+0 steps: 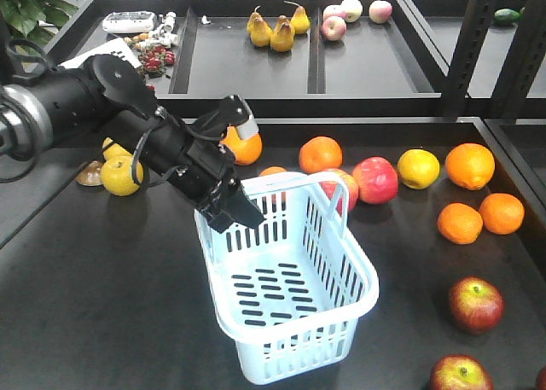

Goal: Pick three apples into basket with both arms
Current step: 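Lower the basket onto the table with the left gripper, then open the left gripper and lift it away from the handle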

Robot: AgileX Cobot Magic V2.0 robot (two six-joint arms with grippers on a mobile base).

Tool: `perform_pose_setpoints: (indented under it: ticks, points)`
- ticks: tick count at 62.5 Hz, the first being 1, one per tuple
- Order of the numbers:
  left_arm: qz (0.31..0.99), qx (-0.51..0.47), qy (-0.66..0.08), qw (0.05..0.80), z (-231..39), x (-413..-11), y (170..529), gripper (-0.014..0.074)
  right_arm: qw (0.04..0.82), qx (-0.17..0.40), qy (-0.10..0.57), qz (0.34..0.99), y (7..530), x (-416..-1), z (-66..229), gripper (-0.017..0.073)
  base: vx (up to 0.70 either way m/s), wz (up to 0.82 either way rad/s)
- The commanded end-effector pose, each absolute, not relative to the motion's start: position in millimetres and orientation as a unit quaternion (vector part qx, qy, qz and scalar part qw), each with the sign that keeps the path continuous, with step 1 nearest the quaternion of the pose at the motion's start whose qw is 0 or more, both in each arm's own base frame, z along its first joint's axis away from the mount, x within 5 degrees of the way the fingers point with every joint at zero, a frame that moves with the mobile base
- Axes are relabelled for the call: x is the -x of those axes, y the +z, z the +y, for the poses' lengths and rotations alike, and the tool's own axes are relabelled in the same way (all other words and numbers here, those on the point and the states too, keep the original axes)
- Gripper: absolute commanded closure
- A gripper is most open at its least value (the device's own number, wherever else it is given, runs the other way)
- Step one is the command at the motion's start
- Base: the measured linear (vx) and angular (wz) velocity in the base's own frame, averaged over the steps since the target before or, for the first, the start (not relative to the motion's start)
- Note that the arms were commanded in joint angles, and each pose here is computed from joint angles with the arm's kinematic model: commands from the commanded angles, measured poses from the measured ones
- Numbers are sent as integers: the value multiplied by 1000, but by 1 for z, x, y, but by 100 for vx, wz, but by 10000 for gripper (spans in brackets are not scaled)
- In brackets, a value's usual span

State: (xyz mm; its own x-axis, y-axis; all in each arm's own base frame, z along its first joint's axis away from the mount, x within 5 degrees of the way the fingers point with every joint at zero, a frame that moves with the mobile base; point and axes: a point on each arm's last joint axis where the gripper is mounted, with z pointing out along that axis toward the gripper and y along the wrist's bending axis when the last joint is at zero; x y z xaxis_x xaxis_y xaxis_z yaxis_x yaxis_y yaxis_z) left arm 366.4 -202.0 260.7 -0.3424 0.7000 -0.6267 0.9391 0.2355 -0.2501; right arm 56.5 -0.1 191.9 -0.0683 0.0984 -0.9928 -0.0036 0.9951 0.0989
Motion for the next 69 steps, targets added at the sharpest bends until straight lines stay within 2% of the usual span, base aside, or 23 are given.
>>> perform_pose_setpoints:
  ticks: [1, 23, 36, 45, 52, 57, 69]
  points:
    - [744, -530, -321, 252, -206, -364, 294, 496, 709, -20, 35, 704, 195, -56, 1, 565, 0, 0]
    - [751, -516, -314, 265, -207, -368, 293, 169, 709, -20, 35, 704, 195, -56, 1, 565, 0, 0]
    - [749, -509, -336, 258, -205, -357, 331, 143, 709, -20, 35, 704, 195, -56, 1, 565, 0, 0]
    - [768, -467, -341, 273, -199, -342, 375, 159, 709, -20, 35, 704, 195, -56, 1, 565, 0, 0]
    - [773, -456, -324, 300, -188, -322, 407, 210, 709, -20, 35, 704, 195, -56, 1, 565, 0, 0]
    - [778, -449, -300, 321, -178, -305, 428, 283, 709, -20, 35, 704, 195, -56, 1, 565, 0, 0]
    - [772, -440, -274, 368, -155, -256, 469, 543, 709, -20, 35, 704, 195, -56, 1, 565, 0, 0]
